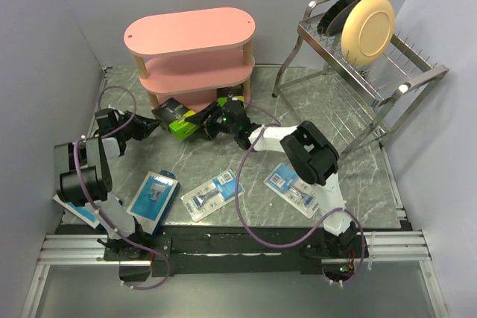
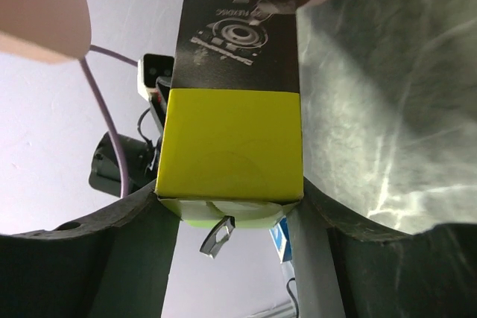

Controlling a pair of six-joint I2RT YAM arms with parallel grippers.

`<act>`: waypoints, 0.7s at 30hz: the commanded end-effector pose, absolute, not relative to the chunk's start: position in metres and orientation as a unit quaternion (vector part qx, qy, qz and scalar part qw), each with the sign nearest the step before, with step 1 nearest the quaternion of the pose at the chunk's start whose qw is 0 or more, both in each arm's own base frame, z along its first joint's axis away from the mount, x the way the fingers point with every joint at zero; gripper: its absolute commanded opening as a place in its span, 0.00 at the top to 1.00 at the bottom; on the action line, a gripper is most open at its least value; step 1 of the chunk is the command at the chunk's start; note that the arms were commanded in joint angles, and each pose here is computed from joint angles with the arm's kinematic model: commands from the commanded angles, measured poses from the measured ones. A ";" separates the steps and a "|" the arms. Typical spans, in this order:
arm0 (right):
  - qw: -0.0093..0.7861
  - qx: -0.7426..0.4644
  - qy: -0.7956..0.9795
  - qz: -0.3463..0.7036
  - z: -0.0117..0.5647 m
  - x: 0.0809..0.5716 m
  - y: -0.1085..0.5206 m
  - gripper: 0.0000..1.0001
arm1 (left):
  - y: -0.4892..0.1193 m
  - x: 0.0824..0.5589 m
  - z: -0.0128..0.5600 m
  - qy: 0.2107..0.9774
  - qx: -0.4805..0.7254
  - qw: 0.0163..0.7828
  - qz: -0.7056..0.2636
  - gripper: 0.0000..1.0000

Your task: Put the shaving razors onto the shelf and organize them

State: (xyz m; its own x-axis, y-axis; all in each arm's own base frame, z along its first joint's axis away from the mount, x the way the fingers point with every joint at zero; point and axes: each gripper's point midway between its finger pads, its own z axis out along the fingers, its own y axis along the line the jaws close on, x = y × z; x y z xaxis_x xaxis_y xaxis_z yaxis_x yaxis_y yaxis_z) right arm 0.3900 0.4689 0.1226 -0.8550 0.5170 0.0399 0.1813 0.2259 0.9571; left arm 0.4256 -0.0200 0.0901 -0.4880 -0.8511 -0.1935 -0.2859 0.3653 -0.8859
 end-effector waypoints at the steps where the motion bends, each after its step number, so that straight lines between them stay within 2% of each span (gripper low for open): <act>1: 0.141 0.232 0.791 0.548 0.110 0.385 0.456 0.52 | -0.047 0.458 0.111 0.752 -0.334 0.356 -0.444 0.77; 4: 0.133 0.234 0.794 0.545 0.106 0.382 0.457 0.49 | -0.051 0.470 0.110 0.752 -0.333 0.354 -0.446 0.76; 9: 0.119 0.227 0.795 0.549 0.105 0.368 0.461 0.52 | -0.061 0.478 0.119 0.751 -0.331 0.348 -0.454 0.76; 13: 0.127 0.219 0.796 0.550 0.107 0.375 0.476 0.47 | -0.057 0.478 0.121 0.752 -0.347 0.345 -0.442 0.74; 18: 0.146 0.207 0.793 0.554 0.108 0.393 0.492 0.47 | -0.046 0.448 0.124 0.772 -0.363 0.326 -0.408 0.71; 19: 0.150 0.205 0.792 0.555 0.108 0.398 0.497 0.47 | -0.046 0.432 0.112 0.781 -0.379 0.302 -0.394 0.68; 21: 0.153 0.205 0.794 0.551 0.105 0.403 0.500 0.46 | -0.033 0.418 0.119 0.783 -0.387 0.314 -0.372 0.65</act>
